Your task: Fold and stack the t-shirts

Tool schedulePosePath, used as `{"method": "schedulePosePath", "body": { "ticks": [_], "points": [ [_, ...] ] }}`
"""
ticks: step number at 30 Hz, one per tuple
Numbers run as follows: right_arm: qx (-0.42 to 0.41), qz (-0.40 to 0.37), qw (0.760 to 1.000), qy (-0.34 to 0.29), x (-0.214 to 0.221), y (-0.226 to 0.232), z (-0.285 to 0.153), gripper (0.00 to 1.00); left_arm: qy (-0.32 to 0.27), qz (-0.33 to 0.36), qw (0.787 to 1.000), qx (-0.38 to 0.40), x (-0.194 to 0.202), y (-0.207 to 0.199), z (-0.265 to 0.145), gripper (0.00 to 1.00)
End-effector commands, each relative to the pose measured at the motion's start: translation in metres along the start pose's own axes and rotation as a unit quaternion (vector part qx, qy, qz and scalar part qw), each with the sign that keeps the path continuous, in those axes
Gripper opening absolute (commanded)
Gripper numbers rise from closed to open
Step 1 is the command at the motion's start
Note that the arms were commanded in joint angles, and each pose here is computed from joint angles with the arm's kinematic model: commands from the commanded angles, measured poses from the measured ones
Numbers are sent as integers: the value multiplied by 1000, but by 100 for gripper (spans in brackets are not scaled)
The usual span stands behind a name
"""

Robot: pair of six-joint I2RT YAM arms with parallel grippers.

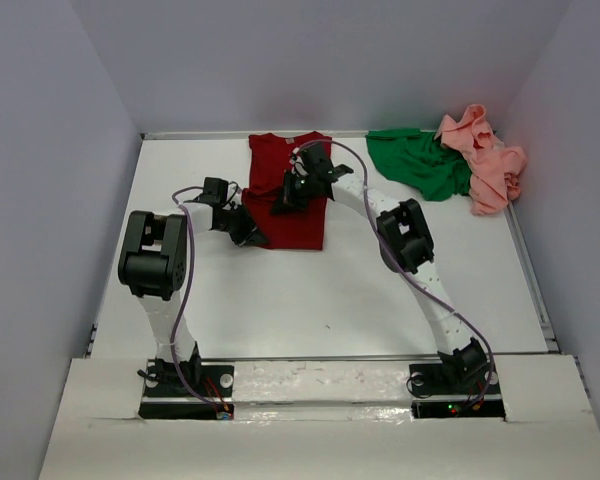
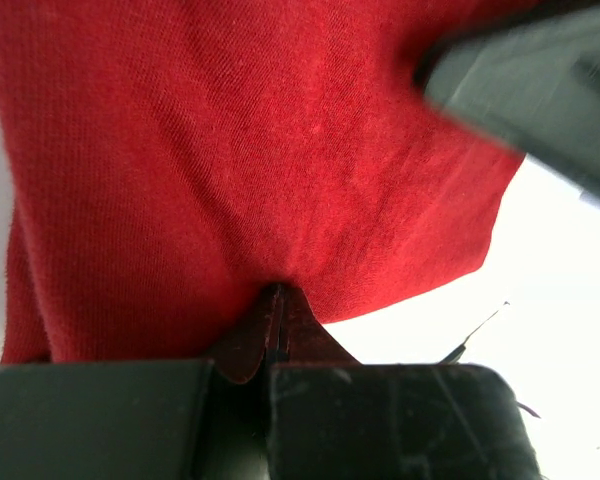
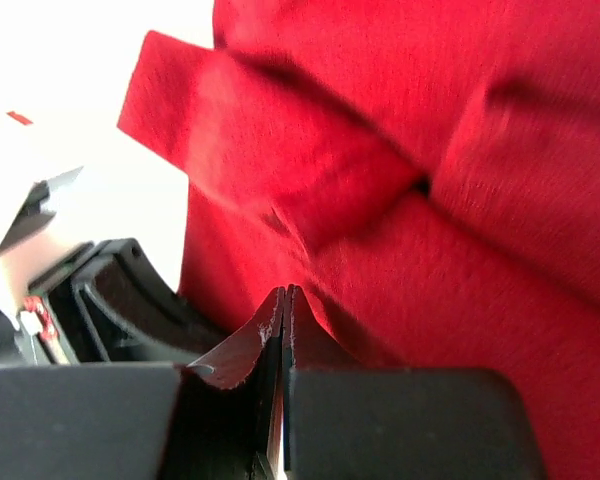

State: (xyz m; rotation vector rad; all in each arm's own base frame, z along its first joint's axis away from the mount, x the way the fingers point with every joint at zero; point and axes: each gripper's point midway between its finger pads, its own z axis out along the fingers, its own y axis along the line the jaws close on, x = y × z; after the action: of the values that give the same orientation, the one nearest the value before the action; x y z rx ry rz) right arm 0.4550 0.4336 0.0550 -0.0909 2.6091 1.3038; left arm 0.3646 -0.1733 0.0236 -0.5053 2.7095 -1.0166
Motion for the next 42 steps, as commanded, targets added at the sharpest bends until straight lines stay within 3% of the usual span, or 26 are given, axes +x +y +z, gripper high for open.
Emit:
{"method": "schedulePosePath", "body": {
  "ticks": [1,13,18,26,30,36,42],
  "points": [
    [0,-74,995,-72,-37,12,7,0,15,4,999,-49,17,20,-5,0],
    [11,-128,975,-181,-96,12,3,0,26,10,998,-64,33,25,-20,0],
    [26,-137,956,-257,-139,9,-18,0,29,11,997,-69,41,28,-27,0],
    [14,-179,920,-347,-188,43,-68,0,39,10,997,-72,60,35,-36,0],
    [-12,-168,941,-294,-169,49,-70,0,37,9,996,-79,60,38,-35,0],
    [-36,-103,981,-158,-89,37,-57,0,30,13,997,-74,45,32,-28,0],
    [-32,-103,990,-89,-26,56,-67,0,21,22,997,-68,28,22,-24,0]
  ]
}}
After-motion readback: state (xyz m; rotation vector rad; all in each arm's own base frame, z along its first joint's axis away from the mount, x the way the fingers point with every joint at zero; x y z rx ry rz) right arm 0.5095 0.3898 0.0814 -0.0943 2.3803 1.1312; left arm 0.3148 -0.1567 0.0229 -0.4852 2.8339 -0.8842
